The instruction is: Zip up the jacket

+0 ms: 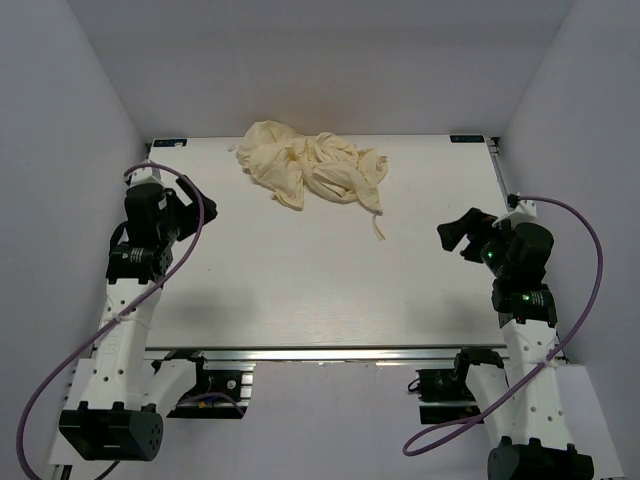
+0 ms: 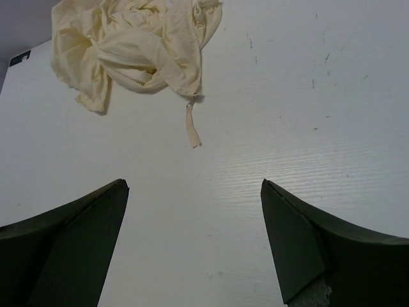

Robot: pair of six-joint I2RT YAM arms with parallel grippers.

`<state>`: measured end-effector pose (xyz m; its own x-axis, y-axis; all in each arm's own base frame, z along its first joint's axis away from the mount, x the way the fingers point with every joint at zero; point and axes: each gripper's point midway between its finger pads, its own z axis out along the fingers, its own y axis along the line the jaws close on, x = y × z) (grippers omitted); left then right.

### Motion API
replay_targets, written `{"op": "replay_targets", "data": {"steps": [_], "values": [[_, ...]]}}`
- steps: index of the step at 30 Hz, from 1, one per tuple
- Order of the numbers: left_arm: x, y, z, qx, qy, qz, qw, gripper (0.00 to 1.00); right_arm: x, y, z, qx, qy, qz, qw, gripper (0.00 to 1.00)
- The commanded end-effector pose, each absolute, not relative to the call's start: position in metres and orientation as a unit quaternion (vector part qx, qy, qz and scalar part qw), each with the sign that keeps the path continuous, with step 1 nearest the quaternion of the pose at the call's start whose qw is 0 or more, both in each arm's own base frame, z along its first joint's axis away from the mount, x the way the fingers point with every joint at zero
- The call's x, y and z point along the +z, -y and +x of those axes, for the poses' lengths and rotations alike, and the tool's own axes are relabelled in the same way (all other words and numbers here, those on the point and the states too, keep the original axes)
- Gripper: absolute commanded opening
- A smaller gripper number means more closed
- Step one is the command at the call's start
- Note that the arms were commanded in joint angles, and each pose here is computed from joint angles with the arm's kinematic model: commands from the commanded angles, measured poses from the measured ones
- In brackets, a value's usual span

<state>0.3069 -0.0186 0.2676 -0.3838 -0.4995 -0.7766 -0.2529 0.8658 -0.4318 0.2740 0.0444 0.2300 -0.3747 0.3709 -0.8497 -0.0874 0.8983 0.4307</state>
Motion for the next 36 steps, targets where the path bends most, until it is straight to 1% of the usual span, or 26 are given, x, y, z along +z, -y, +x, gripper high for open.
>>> {"op": "replay_targets", "data": {"steps": [1, 3, 5, 7, 8, 10, 11, 12, 13, 14, 15, 16, 17, 18, 19, 20, 21, 22, 23, 24, 25, 26, 29, 31, 32, 36], "values": [[0.272, 0.022, 0.313, -0.131, -0.822, -0.222, 0.508, 0.98, 0.243, -0.046, 0.280, 0.213, -0.785, 0.073, 0.577, 0.89], [0.267, 0.025, 0.322, -0.134, -0.827, -0.219, 0.500, 0.98, 0.243, -0.047, 0.282, 0.213, -0.782, 0.063, 0.582, 0.89], [0.257, 0.028, 0.337, -0.138, -0.834, -0.217, 0.489, 0.98, 0.248, -0.056, 0.283, 0.228, -0.775, 0.023, 0.589, 0.89], [0.257, 0.043, 0.350, -0.171, -0.838, -0.192, 0.480, 0.98, 0.248, -0.071, 0.285, 0.265, -0.773, -0.008, 0.576, 0.89], [0.247, 0.047, 0.364, -0.178, -0.845, -0.189, 0.468, 0.98, 0.256, -0.077, 0.289, 0.281, -0.763, -0.023, 0.582, 0.89], [0.249, 0.055, 0.381, -0.198, -0.845, -0.177, 0.463, 0.98, 0.251, -0.092, 0.296, 0.319, -0.766, -0.048, 0.555, 0.90], [0.236, 0.058, 0.395, -0.197, -0.854, -0.178, 0.448, 0.98, 0.241, -0.094, 0.307, 0.326, -0.778, -0.046, 0.535, 0.89], [0.234, 0.060, 0.404, -0.198, -0.856, -0.175, 0.445, 0.98, 0.252, -0.104, 0.313, 0.333, -0.777, -0.058, 0.531, 0.89], [0.240, 0.066, 0.415, -0.200, -0.853, -0.166, 0.453, 0.98, 0.251, -0.107, 0.322, 0.324, -0.786, -0.059, 0.523, 0.89], [0.240, 0.068, 0.425, -0.200, -0.852, -0.163, 0.455, 0.98, 0.235, -0.112, 0.337, 0.310, -0.804, -0.065, 0.503, 0.89], [0.221, 0.072, 0.438, -0.197, -0.863, -0.160, 0.436, 0.98, 0.249, -0.139, 0.342, 0.313, -0.801, -0.100, 0.501, 0.89], [0.227, 0.079, 0.450, -0.203, -0.861, -0.150, 0.442, 0.98, 0.247, -0.141, 0.357, 0.275, -0.810, -0.095, 0.509, 0.89], [0.223, 0.082, 0.459, -0.205, -0.861, -0.149, 0.441, 0.98, 0.228, -0.150, 0.372, 0.256, -0.828, -0.097, 0.488, 0.89], [0.220, 0.084, 0.468, -0.205, -0.862, -0.149, 0.438, 0.98, 0.225, -0.166, 0.379, 0.248, -0.833, -0.111, 0.482, 0.89], [0.198, 0.087, 0.480, -0.201, -0.872, -0.151, 0.419, 0.98, 0.241, -0.164, 0.400, 0.223, -0.830, -0.093, 0.502, 0.89], [0.203, 0.089, 0.492, -0.202, -0.869, -0.149, 0.426, 0.98, 0.215, -0.164, 0.420, 0.205, -0.852, -0.077, 0.475, 0.89], [0.198, 0.090, 0.501, -0.202, -0.871, -0.147, 0.422, 0.98, 0.210, -0.166, 0.433, 0.194, -0.860, -0.066, 0.468, 0.89], [0.174, 0.095, 0.510, -0.197, -0.882, -0.147, 0.402, 0.98, 0.227, -0.165, 0.452, 0.176, -0.858, -0.056, 0.479, 0.89], [0.182, 0.099, 0.522, -0.199, -0.880, -0.142, 0.406, 0.98, 0.199, -0.169, 0.469, 0.160, -0.876, -0.053, 0.451, 0.89], [0.159, 0.107, 0.528, -0.197, -0.892, -0.129, 0.386, 0.98, 0.214, -0.175, 0.485, 0.145, -0.871, -0.059, 0.466, 0.89], [0.153, 0.114, 0.533, -0.197, -0.895, -0.122, 0.381, 0.98, 0.212, -0.179, 0.496, 0.136, -0.871, -0.063, 0.468, 0.89], [0.160, 0.119, 0.544, -0.197, -0.892, -0.114, 0.391, 0.98, 0.184, -0.187, 0.508, 0.124, -0.883, -0.068, 0.448, 0.89], [0.141, 0.136, 0.562, -0.182, -0.901, -0.096, 0.383, 0.98, 0.163, -0.200, 0.540, 0.103, -0.887, -0.076, 0.443, 0.89], [0.131, 0.149, 0.567, -0.182, -0.905, -0.084, 0.376, 0.98, 0.153, -0.207, 0.551, 0.108, -0.890, -0.081, 0.435, 0.89], [0.116, 0.152, 0.569, -0.179, -0.910, -0.083, 0.364, 0.98, 0.144, -0.213, 0.561, 0.111, -0.892, -0.084, 0.430, 0.89], [0.101, 0.162, 0.579, -0.186, -0.911, -0.078, 0.360, 0.98, 0.120, -0.232, 0.566, 0.130, -0.894, -0.104, 0.416, 0.89]]}}
